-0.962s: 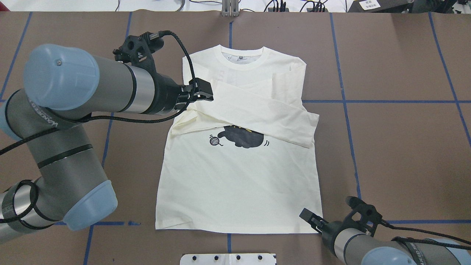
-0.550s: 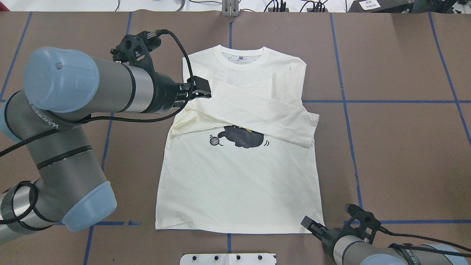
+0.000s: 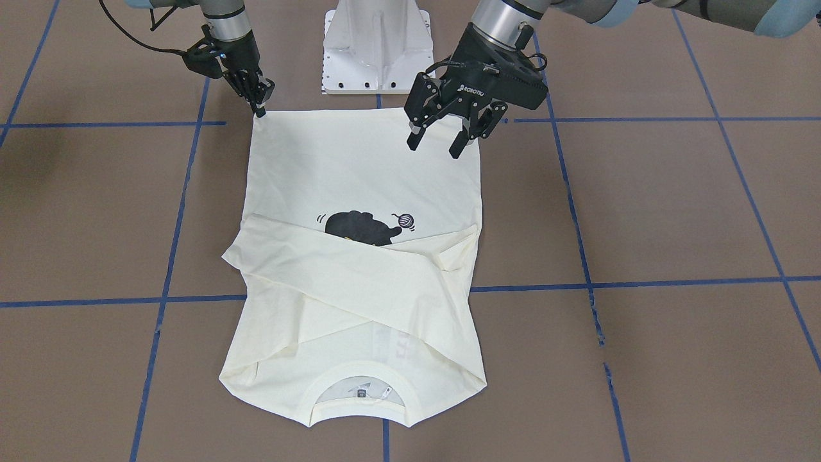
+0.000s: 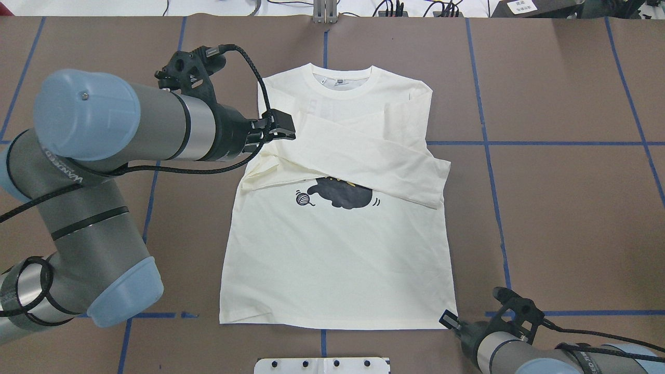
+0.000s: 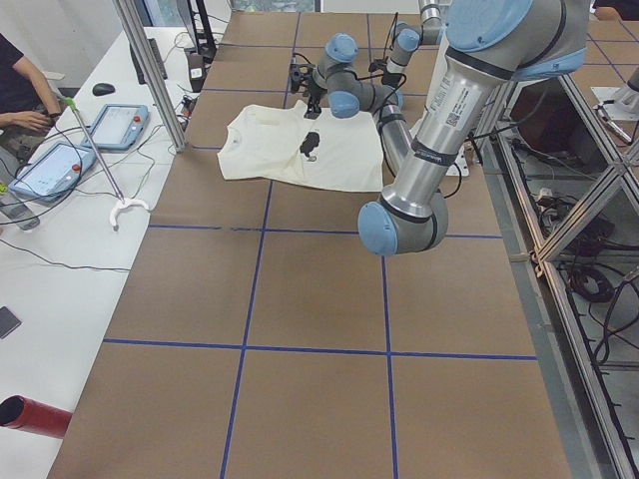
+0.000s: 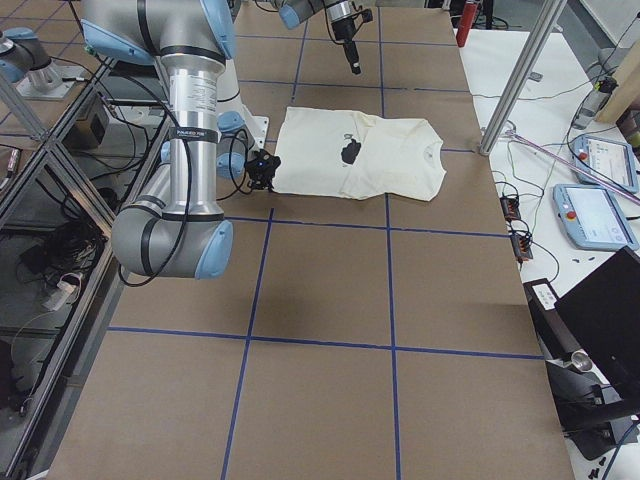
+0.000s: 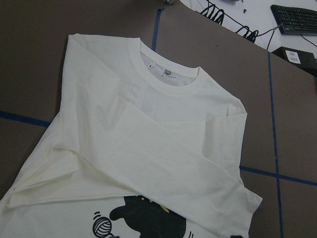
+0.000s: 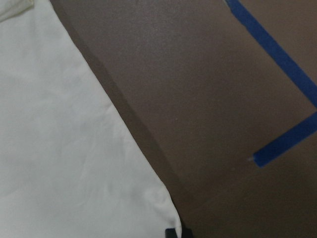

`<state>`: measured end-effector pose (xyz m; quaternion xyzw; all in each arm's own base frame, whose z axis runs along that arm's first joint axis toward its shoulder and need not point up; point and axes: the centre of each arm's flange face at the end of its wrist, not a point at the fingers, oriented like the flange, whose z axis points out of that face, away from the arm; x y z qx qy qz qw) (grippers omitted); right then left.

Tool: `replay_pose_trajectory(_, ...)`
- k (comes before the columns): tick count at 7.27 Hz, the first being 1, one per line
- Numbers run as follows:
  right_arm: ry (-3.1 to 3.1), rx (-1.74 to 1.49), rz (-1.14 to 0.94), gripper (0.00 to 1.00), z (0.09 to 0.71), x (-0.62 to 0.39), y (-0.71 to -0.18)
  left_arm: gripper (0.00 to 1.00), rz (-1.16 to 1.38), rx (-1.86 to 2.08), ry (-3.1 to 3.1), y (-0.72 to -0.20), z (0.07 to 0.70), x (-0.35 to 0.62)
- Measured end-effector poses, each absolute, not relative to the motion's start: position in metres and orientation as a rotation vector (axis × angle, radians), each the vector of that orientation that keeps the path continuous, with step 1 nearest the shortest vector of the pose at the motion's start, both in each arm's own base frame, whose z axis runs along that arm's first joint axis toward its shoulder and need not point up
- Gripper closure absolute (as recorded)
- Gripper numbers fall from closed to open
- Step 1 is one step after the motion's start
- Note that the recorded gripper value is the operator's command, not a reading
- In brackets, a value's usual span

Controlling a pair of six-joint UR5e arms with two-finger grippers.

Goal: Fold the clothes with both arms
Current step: 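Release the sleeve and move both grippers to the hem corners nearest the robot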

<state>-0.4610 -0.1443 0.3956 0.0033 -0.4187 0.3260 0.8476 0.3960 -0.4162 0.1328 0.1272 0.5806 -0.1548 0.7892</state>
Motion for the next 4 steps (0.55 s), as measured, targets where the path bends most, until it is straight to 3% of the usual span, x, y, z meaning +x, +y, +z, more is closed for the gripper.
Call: replay_pose_trajectory(4, -0.913, -0.002, 0.686, 1.0, 0.374, -0.449, -0.143, 0.21, -0.384, 0.198, 1.172, -0.39, 0.176, 0.403)
